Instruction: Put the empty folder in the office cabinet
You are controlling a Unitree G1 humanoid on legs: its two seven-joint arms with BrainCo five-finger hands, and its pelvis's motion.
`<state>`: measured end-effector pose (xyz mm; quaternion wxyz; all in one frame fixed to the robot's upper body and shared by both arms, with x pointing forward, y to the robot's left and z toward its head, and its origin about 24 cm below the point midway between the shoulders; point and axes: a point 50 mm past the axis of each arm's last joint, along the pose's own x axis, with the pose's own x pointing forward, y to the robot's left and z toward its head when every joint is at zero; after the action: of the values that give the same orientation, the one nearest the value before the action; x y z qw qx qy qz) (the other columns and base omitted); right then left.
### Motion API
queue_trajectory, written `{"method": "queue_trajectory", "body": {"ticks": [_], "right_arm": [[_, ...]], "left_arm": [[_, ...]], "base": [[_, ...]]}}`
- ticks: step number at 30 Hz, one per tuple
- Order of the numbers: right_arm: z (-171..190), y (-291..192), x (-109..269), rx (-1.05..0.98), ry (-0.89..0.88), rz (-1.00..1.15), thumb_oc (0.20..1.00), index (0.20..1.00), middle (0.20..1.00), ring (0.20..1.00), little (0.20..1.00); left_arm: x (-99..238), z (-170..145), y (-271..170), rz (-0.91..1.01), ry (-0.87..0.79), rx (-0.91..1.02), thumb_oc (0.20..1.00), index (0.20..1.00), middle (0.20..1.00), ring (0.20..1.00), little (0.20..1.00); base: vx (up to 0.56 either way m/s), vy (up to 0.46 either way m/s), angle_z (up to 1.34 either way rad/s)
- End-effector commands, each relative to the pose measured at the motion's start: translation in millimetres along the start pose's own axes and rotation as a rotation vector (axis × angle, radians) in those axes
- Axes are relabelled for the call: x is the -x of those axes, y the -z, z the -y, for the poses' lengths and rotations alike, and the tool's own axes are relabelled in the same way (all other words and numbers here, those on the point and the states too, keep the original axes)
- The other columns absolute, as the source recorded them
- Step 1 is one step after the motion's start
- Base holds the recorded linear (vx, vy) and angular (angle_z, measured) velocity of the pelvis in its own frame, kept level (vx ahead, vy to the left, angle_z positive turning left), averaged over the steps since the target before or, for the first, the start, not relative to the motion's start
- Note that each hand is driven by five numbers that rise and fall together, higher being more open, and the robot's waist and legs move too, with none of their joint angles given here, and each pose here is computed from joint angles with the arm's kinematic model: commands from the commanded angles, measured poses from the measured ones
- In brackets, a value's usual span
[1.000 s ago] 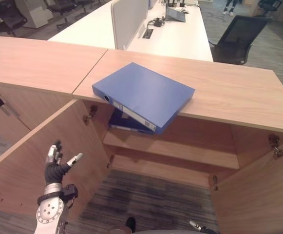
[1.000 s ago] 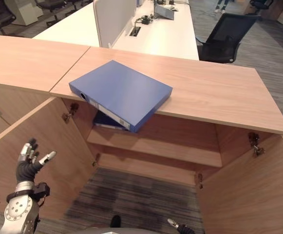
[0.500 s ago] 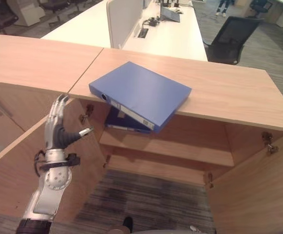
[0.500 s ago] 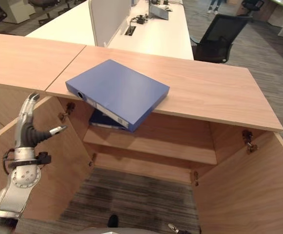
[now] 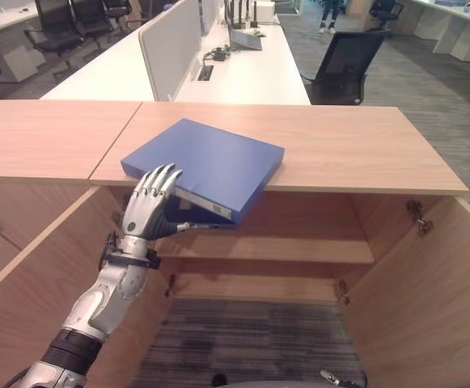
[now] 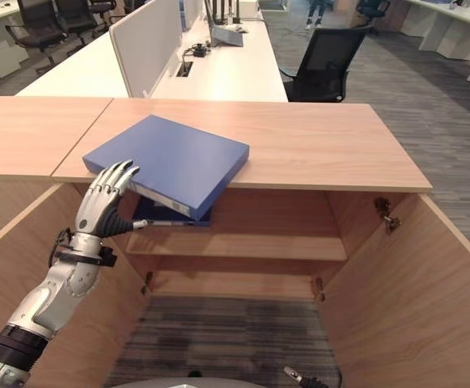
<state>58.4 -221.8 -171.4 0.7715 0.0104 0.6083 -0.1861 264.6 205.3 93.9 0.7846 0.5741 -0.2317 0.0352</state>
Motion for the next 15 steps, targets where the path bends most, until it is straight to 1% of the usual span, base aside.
{"method": "queue_trajectory", "body": {"ticks": [1, 15], "right_arm": [[2.4, -8.3, -1.0, 0.047, 0.026, 0.019, 1.000, 1.000, 1.000, 1.000, 1.000], [6.7, -4.4, -1.1, 0.059, 0.041, -0.003, 1.000, 1.000, 1.000, 1.000, 1.000]], "left_arm": [[-21.9, -14.3, 4.7, 0.028, -0.075, -0.097, 1.000, 1.000, 1.000, 1.000, 1.000], [-33.0, 1.5, -1.6, 0.099, 0.013, -0.197, 1.000, 1.000, 1.000, 1.000, 1.000]], "base": [[0.00, 0.000, 0.00], [0.00, 0.001, -0.05]]}}
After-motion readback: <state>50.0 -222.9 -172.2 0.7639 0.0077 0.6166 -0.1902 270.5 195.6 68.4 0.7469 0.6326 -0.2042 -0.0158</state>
